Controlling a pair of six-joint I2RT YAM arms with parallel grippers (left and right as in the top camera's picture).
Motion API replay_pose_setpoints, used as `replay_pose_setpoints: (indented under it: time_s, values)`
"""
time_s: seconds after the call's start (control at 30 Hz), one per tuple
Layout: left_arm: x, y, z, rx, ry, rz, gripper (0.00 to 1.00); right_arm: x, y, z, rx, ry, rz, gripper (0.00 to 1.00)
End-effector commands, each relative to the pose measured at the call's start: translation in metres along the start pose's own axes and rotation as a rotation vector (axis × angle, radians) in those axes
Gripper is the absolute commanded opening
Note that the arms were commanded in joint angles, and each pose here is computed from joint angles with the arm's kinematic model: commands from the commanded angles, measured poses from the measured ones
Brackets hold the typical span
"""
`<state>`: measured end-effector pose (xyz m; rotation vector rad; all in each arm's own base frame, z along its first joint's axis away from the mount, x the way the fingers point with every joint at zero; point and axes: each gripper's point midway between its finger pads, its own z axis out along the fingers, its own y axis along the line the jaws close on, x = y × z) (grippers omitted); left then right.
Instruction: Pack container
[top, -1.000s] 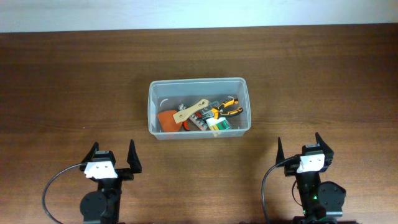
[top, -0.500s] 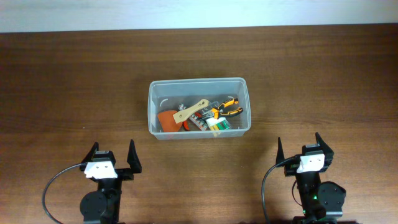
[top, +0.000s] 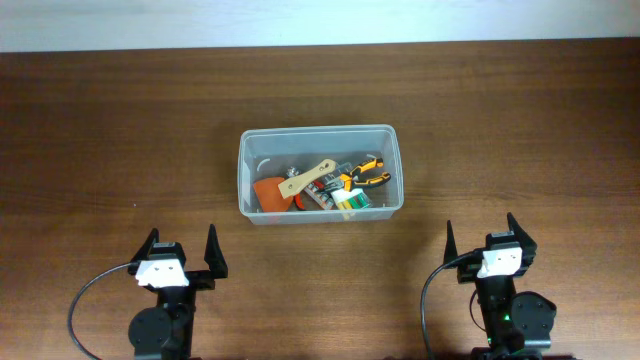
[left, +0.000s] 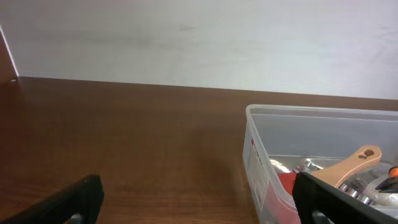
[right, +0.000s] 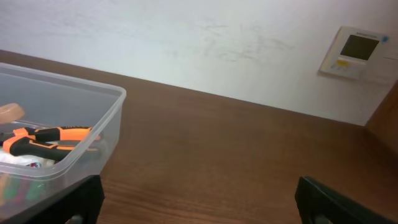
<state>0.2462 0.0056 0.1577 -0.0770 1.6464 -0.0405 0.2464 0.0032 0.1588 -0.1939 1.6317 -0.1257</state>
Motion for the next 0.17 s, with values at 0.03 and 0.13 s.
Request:
replay_pose_setpoints:
  time_s: [0.03,0.13]
  values:
    - [0.0014,0.0004,-0.0002,-0.004,0.002,-0.002,0.99,0.0010,0.0003,-0.0003,0.002,-0.001,0.003,0.99]
    - [0.0014,0.0004,-0.0002,-0.004,0.002,-0.002,0.99,0.0010,0.0003,-0.0003,0.002,-0.001,0.003,0.99]
